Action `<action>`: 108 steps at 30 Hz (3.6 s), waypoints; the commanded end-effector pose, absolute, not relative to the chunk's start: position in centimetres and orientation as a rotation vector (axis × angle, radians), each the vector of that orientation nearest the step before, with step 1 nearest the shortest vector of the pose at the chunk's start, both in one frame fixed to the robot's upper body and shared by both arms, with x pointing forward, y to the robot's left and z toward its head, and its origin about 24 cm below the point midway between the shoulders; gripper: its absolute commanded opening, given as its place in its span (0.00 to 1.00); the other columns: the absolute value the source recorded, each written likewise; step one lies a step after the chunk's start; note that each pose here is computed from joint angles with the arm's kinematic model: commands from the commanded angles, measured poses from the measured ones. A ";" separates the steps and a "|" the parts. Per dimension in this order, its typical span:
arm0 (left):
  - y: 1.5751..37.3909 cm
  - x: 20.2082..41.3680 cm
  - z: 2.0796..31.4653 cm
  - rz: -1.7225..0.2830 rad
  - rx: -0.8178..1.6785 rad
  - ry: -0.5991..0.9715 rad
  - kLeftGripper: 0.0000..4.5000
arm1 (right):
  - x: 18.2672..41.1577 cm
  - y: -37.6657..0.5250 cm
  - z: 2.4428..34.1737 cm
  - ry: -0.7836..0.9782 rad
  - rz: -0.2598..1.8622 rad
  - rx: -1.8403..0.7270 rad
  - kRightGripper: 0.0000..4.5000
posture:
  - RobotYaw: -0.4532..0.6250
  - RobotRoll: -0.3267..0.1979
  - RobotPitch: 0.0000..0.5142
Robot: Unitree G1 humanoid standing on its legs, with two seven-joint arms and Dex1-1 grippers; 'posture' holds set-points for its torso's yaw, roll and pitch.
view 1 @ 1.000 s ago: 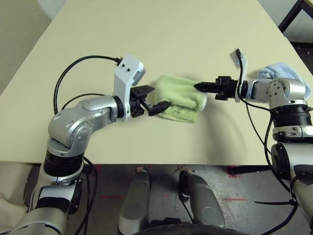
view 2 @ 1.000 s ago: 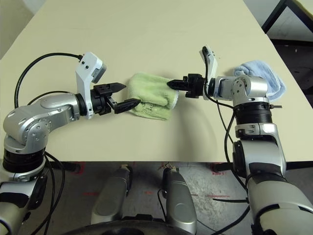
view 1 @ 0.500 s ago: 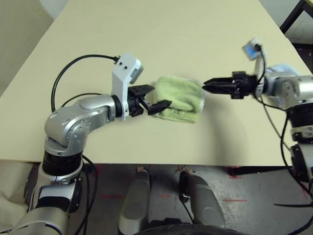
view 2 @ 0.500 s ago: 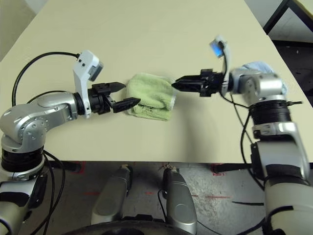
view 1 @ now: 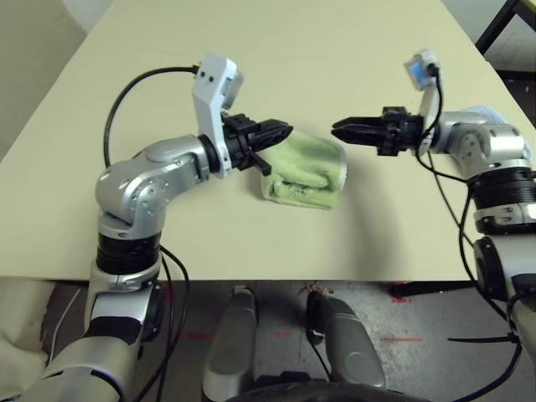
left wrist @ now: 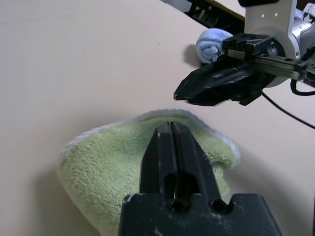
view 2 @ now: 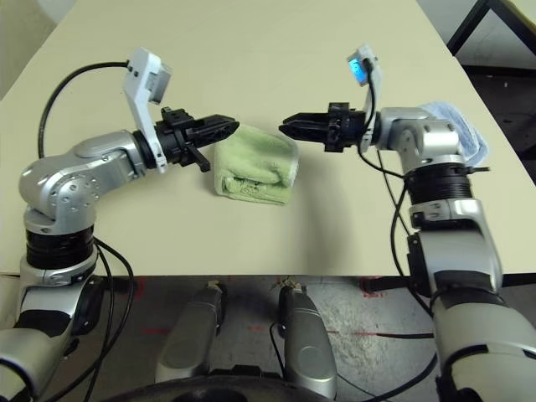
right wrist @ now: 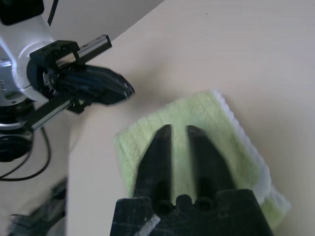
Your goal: Fold the towel and set it aside.
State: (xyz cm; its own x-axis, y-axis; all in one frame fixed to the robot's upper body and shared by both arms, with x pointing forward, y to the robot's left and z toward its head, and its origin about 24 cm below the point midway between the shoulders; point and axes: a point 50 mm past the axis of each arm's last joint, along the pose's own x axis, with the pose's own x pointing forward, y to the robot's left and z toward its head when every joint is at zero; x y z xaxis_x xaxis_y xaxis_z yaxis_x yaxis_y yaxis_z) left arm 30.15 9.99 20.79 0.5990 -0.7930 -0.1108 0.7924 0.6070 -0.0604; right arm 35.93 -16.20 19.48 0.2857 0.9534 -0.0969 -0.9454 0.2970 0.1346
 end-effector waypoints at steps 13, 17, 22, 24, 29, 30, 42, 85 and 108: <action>10.4 27.9 12.3 -0.961 0.128 0.493 0.00 | 34.5 -16.4 11.4 0.405 1.235 -0.107 0.00 | 0.60 0.62 0.31; 10.5 28.0 12.6 -0.945 0.117 0.455 0.00 | 34.6 -16.5 11.9 0.371 1.236 -0.096 0.00 | 0.60 0.62 0.30; 10.6 27.9 15.5 -0.969 0.020 0.345 0.23 | 34.8 -17.3 14.8 0.240 1.290 -0.070 0.17 | 0.60 0.62 0.30; 11.0 27.6 16.6 -0.977 -0.010 0.324 0.40 | 34.8 -17.7 15.6 0.221 1.304 -0.057 0.34 | 0.60 0.62 0.29; 14.0 27.5 20.0 -0.941 -0.079 0.303 0.84 | 34.0 -18.7 18.7 0.157 1.364 0.032 0.76 | 0.60 0.62 0.29; 14.4 27.5 20.3 -0.932 -0.090 0.312 0.93 | 33.8 -18.9 19.0 0.150 1.367 0.033 0.85 | 0.60 0.62 0.29; 15.6 30.3 16.8 -0.697 -0.323 0.513 1.00 | 32.4 -22.5 18.9 0.021 1.259 -0.128 0.99 | 0.56 0.62 0.30; 18.9 30.8 17.1 -0.419 -0.668 0.316 0.01 | 32.3 -22.7 15.6 0.057 1.216 -0.197 1.00 | 0.54 0.62 0.33; 30.0 27.5 14.5 0.520 -0.904 -0.009 0.01 | 34.6 -20.4 14.9 0.037 1.266 -0.208 1.00 | 0.70 0.62 0.35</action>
State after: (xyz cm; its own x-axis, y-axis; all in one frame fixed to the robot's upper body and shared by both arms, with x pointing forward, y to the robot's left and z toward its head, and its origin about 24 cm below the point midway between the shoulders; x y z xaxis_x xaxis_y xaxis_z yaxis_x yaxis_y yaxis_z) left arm 27.52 30.15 15.26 0.8911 0.4203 -0.1712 -0.3926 0.5248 -0.7553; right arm 34.58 -20.38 15.07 0.3088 0.9423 -0.1295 -0.9472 0.2923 -0.1322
